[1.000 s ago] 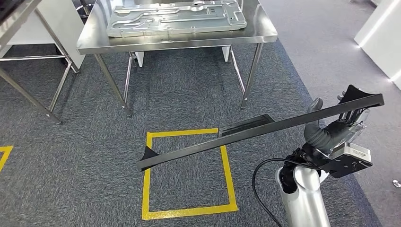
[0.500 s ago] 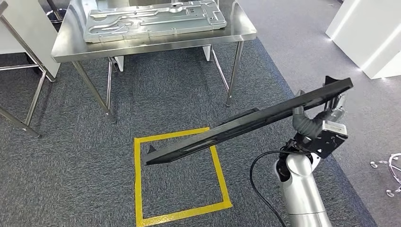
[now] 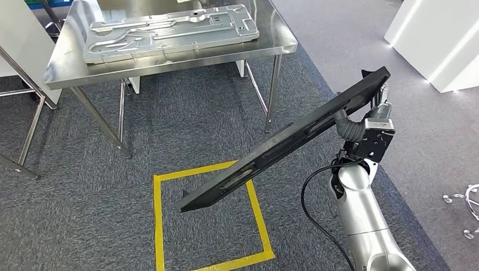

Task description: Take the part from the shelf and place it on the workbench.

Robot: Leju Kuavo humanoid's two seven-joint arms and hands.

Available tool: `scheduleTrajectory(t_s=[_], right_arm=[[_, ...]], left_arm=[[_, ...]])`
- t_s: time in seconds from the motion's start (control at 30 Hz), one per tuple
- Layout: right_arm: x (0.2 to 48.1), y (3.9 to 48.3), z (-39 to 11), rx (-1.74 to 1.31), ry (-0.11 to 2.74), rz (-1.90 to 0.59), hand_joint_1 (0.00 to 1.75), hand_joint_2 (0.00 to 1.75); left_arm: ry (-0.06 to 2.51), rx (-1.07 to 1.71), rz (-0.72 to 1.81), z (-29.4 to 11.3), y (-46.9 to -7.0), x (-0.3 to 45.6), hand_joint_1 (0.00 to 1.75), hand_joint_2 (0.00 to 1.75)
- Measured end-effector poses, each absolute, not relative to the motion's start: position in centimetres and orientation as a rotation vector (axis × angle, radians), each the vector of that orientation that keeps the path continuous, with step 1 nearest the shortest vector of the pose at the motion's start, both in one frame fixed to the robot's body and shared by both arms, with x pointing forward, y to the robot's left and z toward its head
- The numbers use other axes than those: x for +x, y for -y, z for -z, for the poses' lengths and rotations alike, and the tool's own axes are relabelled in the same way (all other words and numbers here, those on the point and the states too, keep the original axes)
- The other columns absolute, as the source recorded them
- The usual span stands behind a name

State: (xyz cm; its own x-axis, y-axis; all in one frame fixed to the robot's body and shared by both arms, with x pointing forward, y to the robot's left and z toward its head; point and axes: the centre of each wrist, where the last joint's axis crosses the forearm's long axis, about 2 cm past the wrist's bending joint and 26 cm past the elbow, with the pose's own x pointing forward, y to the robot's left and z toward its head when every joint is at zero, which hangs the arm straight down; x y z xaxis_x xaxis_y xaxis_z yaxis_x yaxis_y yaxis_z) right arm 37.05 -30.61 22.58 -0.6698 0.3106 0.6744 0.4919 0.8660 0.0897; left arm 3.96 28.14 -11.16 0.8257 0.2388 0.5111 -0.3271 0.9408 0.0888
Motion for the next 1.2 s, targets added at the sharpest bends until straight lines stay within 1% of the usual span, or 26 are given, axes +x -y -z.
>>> scheduleTrajectory(t_s=[0.47,0.57,0.67,0.77,0.87,1.07,1.2], right_arm=[[40.5,30.5,-24.3,-0.584,2.327,0.255,1.75,1.75],[42.2,30.6,-25.4,-0.544,2.310,0.324,1.75,1.75],[43.3,30.8,-26.4,-0.517,2.309,0.471,1.75,1.75],[43.8,31.1,-27.1,-0.599,2.319,0.630,1.75,1.75],[43.7,31.4,-27.0,-0.687,2.299,0.710,1.75,1.75],[43.5,31.4,-26.7,-0.734,2.265,0.764,1.75,1.75],[42.6,32.0,-27.8,-0.927,2.322,0.699,1.75,1.75]], left_arm=[[0.503,0.182,-0.298,11.1,-28.1,4.1,0.00,0.00],[0.512,0.183,-0.298,11.1,-28.1,4.3,0.00,0.00],[0.522,0.188,-0.301,11.1,-28.1,4.5,0.00,0.00],[0.524,0.192,-0.300,11.1,-28.1,4.7,0.00,0.00],[0.516,0.192,-0.296,11.1,-28.0,4.5,0.00,0.00],[0.507,0.197,-0.298,11.1,-28.2,4.2,0.00,0.00],[0.505,0.195,-0.298,11.1,-28.1,4.3,0.00,0.00]])
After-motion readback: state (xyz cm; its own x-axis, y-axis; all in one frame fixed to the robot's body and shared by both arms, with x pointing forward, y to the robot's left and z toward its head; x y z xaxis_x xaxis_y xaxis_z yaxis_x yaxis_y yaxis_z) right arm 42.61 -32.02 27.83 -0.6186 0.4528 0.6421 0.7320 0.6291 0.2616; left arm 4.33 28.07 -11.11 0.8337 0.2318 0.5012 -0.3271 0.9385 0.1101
